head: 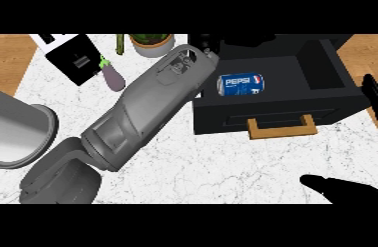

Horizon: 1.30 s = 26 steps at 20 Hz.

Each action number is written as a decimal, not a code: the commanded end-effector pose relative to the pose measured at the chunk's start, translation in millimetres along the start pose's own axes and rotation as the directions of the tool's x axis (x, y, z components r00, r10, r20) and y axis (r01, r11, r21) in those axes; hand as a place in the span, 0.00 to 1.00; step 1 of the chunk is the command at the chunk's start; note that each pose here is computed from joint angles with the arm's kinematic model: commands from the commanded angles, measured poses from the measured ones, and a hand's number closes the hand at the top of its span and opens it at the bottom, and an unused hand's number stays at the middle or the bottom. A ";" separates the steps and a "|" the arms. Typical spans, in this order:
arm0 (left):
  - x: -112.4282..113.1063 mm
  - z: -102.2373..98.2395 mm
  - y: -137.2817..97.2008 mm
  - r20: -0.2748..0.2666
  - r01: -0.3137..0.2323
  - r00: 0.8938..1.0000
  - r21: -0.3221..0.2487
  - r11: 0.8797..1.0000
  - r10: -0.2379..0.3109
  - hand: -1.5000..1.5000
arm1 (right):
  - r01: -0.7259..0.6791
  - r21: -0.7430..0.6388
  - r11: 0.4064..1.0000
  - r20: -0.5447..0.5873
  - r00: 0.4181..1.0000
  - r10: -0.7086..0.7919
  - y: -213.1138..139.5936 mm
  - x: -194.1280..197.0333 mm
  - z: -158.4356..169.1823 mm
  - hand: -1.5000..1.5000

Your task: Pick up the can, place it into the drawer and close the drawer

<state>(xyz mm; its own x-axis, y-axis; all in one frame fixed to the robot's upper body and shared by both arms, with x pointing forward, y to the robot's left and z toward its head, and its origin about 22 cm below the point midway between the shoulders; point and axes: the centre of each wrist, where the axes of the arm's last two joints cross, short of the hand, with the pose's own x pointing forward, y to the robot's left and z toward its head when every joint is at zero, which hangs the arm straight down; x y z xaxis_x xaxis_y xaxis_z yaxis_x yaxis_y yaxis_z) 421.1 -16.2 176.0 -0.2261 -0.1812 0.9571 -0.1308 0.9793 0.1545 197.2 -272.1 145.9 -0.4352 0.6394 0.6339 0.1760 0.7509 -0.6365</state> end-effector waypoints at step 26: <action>17.6 -3.8 73.0 -0.041 0.011 0.999 -0.004 1.000 -0.011 0.00 | -0.487 0.129 0.864 -0.116 0.858 0.501 138.1 -117.9 -35.9 0.00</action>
<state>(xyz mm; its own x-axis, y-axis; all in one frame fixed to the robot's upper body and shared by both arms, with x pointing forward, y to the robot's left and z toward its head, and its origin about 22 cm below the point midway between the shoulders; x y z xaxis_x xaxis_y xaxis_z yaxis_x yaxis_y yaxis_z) 419.3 39.2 210.8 -0.2020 -0.1813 0.9625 -0.1383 0.9782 0.1552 299.8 -231.5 32.8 -0.2280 0.9362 0.2676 0.2966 0.3285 -0.8967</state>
